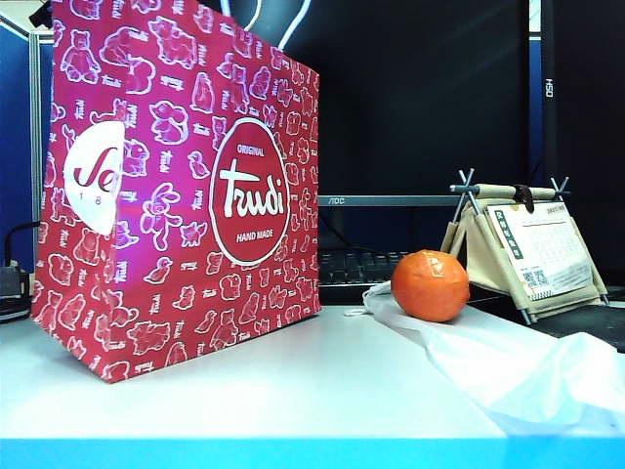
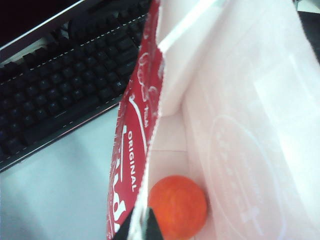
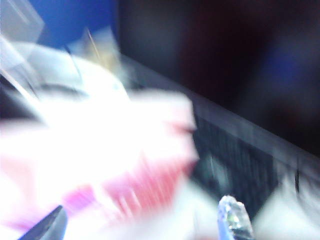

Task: Open the paper bag and put two oranges into the paper bag.

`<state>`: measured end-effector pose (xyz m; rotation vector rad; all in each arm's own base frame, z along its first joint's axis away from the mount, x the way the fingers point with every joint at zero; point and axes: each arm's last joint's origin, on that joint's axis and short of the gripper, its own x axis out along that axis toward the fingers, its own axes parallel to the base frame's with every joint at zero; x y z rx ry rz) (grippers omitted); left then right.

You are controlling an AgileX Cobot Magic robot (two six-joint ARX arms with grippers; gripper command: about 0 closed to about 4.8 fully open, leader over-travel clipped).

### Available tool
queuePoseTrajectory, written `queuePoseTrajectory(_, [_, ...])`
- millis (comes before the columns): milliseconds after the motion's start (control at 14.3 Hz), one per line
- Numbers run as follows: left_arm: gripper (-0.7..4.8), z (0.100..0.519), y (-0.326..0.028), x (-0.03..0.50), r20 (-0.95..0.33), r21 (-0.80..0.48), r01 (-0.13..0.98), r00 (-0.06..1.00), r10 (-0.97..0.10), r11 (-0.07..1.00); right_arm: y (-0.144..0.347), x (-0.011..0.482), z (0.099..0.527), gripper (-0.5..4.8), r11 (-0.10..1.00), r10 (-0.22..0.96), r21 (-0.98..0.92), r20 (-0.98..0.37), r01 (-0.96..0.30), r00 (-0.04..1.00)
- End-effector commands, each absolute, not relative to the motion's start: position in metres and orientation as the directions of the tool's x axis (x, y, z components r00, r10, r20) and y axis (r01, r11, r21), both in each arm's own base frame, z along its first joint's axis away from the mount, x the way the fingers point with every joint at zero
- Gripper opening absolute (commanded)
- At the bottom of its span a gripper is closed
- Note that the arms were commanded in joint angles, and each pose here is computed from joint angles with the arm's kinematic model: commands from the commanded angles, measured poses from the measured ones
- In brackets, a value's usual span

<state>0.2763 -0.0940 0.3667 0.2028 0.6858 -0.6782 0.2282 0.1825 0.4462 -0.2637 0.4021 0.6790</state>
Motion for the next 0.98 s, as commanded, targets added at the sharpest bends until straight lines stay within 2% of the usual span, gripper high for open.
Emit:
queuePoseTrajectory(70, [-0.05,0.370,-0.093,0.274,-0.640,-0.047,0.641,0.569,-0.516,0.766,0.187,0.262,0.394,4.14,0.818,0.348,-0.194,-0.583,-0.542,0.734])
queuePoseTrajectory(279, [-0.05,0.369,-0.093,0.273,-0.651,-0.053,0.640,0.560,-0.512,0.766,0.176,0.297,0.344,4.28,0.884,0.174,-0.203,-0.693,-0.420,0.700])
queuePoseTrajectory(349, [-0.05,0.368,-0.093,0.272,-0.653,-0.053,0.640,0.558,-0.512,0.766,0.161,0.309,0.325,4.27,0.915,0.170,-0.128,-0.738,-0.382,0.654])
queuePoseTrajectory(559, [-0.05,0.368,-0.093,0.272,-0.653,-0.054,0.640,0.558,-0.512,0.766,0.139,0.321,0.302,4.28,0.930,0.297,0.091,-0.757,-0.356,0.582])
queuePoseTrajectory(699, [-0.05,0.368,-0.093,0.272,-0.654,-0.053,0.640,0.558,-0.512,0.766,0.131,0.327,0.287,4.29,0.902,0.417,0.267,-0.743,-0.340,0.524])
queuePoseTrajectory(768, [-0.05,0.368,-0.093,0.272,-0.654,-0.052,0.642,0.557,-0.512,0.765,0.131,0.330,0.273,4.31,0.893,0.439,0.305,-0.754,-0.332,0.489])
queuePoseTrajectory(978, [-0.05,0.368,-0.093,0.272,-0.655,-0.052,0.642,0.557,-0.511,0.765,0.133,0.336,0.258,4.31,0.912,0.394,0.275,-0.789,-0.303,0.471])
